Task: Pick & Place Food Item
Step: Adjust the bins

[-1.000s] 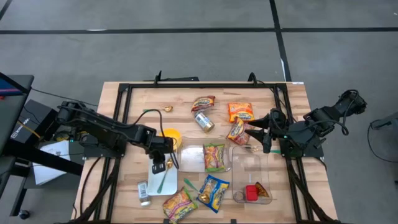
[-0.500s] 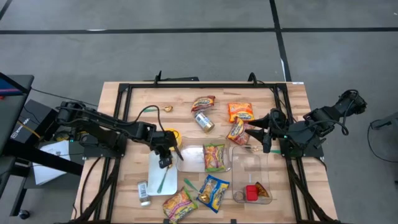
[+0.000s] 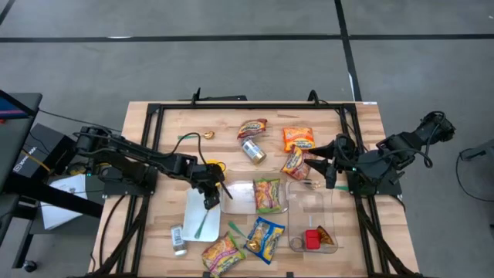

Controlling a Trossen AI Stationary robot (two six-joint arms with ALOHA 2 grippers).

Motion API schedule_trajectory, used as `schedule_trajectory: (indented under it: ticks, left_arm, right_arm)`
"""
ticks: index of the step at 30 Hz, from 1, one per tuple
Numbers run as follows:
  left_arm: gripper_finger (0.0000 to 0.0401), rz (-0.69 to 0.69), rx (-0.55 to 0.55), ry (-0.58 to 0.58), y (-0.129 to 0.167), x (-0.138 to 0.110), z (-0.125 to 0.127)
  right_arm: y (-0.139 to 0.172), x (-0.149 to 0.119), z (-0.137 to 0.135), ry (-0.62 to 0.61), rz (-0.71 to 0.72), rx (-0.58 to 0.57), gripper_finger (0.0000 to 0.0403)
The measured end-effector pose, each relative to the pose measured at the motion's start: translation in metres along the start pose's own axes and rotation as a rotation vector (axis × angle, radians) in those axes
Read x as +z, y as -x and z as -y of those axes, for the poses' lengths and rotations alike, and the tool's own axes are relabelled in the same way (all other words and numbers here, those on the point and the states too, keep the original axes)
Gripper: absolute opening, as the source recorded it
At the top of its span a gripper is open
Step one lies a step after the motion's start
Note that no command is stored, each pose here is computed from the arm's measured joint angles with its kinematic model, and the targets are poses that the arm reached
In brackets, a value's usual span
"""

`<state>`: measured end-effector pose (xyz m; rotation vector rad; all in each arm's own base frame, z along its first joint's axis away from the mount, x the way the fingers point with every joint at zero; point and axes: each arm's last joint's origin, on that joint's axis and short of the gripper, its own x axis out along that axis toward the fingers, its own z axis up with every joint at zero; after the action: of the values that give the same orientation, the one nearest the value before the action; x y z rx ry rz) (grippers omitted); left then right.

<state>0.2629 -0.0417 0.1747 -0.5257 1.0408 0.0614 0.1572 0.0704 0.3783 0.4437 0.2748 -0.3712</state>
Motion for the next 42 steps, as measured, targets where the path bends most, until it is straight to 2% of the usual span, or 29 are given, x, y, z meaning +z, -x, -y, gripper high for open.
schedule_trajectory:
  ticks: [29, 42]
  left_arm:
    - [0.0, 0.015, 0.044, 0.028, 0.0, -0.0003, -0.0017]
    - [0.0, -0.005, -0.02, 0.019, 0.0079, -0.001, 0.0011]
  right_arm:
    - [0.0, 0.0, 0.0, -0.007, 0.0, 0.0, 0.021]
    - [0.0, 0.0, 0.0, -0.007, -0.002, 0.002, 0.021]
